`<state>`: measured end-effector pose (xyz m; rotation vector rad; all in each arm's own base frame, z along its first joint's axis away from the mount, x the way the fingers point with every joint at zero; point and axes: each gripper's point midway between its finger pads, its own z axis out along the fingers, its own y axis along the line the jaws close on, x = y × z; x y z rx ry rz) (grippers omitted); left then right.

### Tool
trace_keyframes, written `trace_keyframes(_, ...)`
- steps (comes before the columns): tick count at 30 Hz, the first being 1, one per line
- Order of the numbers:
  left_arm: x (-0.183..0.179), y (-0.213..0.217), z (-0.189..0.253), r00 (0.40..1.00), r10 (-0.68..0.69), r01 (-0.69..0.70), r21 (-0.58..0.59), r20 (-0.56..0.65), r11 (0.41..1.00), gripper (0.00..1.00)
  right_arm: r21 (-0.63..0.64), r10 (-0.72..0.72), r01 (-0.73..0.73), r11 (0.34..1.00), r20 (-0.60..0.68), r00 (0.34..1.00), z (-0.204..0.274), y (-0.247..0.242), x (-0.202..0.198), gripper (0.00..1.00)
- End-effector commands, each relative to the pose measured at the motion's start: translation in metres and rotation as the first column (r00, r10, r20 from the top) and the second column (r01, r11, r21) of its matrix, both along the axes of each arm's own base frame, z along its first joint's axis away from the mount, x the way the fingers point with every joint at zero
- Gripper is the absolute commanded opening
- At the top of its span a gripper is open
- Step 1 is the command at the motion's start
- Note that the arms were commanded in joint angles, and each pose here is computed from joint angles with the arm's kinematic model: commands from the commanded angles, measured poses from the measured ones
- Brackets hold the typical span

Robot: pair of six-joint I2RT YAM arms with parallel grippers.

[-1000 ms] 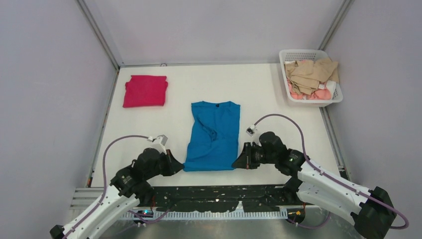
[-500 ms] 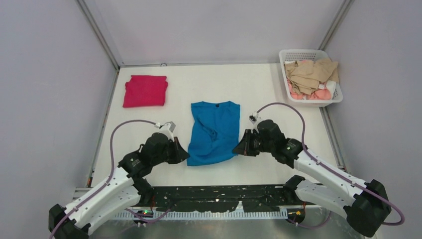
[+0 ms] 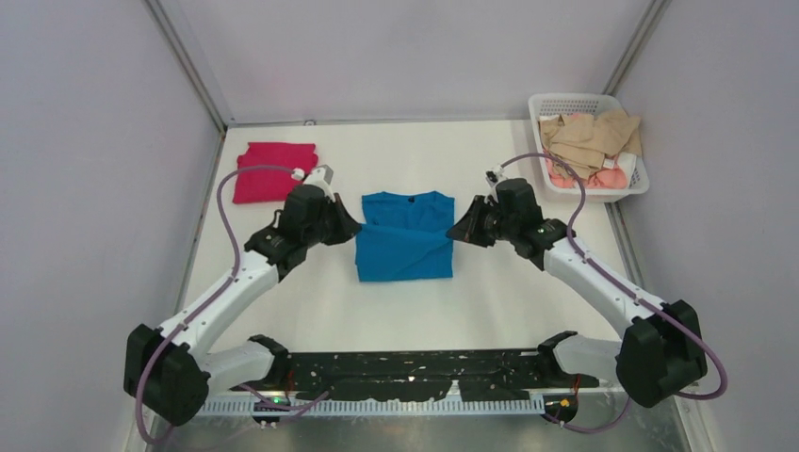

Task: Fold and stack the t-shirts
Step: Fold the long partially folded tshirt into a neat square

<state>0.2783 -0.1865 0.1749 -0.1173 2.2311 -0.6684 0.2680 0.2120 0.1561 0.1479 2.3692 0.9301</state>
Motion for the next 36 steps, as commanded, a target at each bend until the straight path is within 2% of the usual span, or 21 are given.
trace_keyframes(1, 0.045, -0.014, 0.039, 0.993, -0.033, 0.039, -0.052, 0.118, 0.998, 0.0, 0.048, -0.032, 0.026, 0.999, 0.13, 0.991, 0.037, -0.001, 0.044, 0.05)
trace_keyframes(4, 0.065, -0.02, 0.038, 0.994, -0.047, 0.055, -0.077, 0.099, 0.996, 0.0, 0.048, -0.07, 0.064, 0.997, 0.127, 0.989, 0.034, -0.008, 0.064, 0.05)
trace_keyframes(12, 0.111, -0.016, 0.032, 0.997, -0.015, 0.02, -0.062, 0.077, 0.998, 0.0, 0.077, -0.087, 0.075, 0.994, 0.168, 0.982, 0.044, -0.007, 0.111, 0.06)
trace_keyframes(20, 0.154, -0.013, 0.011, 0.999, 0.02, -0.019, -0.043, 0.028, 0.999, 0.0, 0.08, -0.109, 0.097, 0.992, 0.154, 0.982, 0.032, -0.005, 0.153, 0.05)
trace_keyframes(29, 0.199, -0.001, -0.026, 0.992, 0.105, -0.104, 0.02, -0.064, 0.994, 0.0, 0.049, -0.159, 0.155, 0.987, 0.088, 0.983, -0.007, -0.015, 0.192, 0.05)
trace_keyframes(36, 0.22, 0.004, -0.061, 0.978, 0.163, -0.153, 0.083, -0.128, 0.985, 0.0, -0.006, -0.181, 0.181, 0.983, 0.063, 0.982, -0.043, -0.018, 0.221, 0.05)
